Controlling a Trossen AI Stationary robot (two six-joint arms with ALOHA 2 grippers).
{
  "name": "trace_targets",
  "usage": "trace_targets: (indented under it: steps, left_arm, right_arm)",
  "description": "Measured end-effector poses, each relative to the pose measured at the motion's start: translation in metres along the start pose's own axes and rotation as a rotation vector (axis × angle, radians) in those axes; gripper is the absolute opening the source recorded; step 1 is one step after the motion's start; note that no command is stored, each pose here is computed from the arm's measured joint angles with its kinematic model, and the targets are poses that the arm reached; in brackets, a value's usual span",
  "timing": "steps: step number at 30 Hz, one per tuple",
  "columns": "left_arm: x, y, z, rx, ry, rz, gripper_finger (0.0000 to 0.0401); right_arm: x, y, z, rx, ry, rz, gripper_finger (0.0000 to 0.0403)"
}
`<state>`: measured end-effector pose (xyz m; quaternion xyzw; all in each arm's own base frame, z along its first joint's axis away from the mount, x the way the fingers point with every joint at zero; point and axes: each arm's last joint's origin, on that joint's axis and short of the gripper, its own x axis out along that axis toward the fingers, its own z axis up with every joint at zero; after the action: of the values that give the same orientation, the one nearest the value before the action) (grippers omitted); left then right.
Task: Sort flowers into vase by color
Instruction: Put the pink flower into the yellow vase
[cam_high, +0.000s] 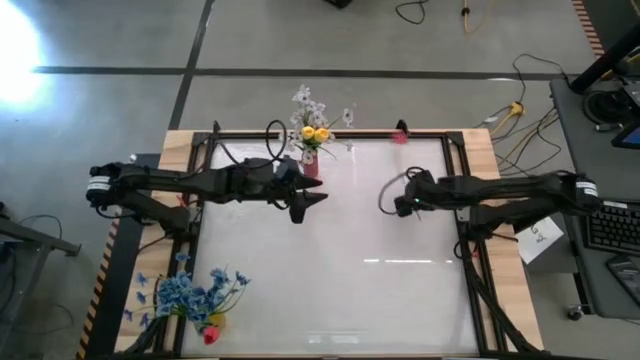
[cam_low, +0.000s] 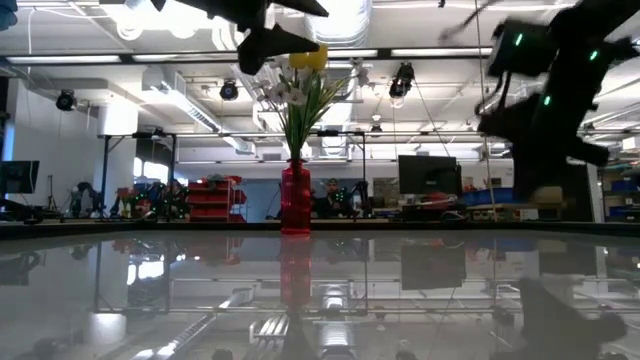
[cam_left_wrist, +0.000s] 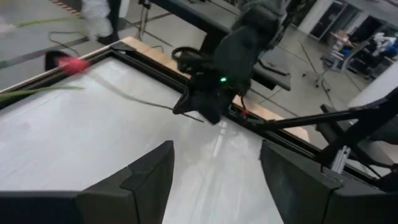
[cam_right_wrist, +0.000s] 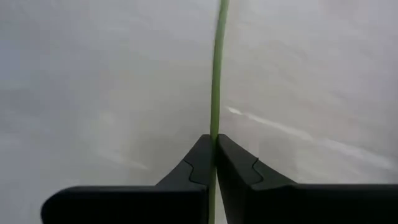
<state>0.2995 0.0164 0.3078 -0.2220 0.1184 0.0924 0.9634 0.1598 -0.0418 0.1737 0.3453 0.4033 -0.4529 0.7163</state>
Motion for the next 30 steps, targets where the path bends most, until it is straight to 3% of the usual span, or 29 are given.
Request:
trace_targets:
  steps: [5, 13, 18, 23, 26, 30]
  left_arm:
    - [0.012, -0.011, 0.007, 0.03, -0.005, -0.038, 0.0246]
    - [0.042, -0.004, -0.006, -0.107, 0.023, 0.033, 0.0254]
    - [0.069, -0.006, -0.016, -0.184, -0.011, -0.109, 0.0252]
    - [0.083, -0.014, -0.008, -0.193, -0.16, -0.242, 0.0238]
    - [0.084, -0.02, -0.001, -0.142, -0.204, -0.347, 0.0225]
    - [0.084, -0.024, 0.007, -0.108, -0.191, -0.347, 0.0202]
  right_arm:
    - [-0.055, 0.017, -0.005, -0.238, -0.121, 0.295, 0.0011]
    - [-0.106, 0.026, -0.019, -0.406, -0.166, 0.554, 0.0011]
    - [-0.122, 0.045, -0.024, -0.536, -0.279, 0.733, 0.0011]
    - [-0.125, 0.062, -0.022, -0.534, -0.38, 0.796, 0.0011]
    - [-0.126, 0.067, -0.021, -0.536, -0.409, 0.783, 0.0011]
    - [-0.131, 0.072, -0.018, -0.565, -0.443, 0.776, 0.0011]
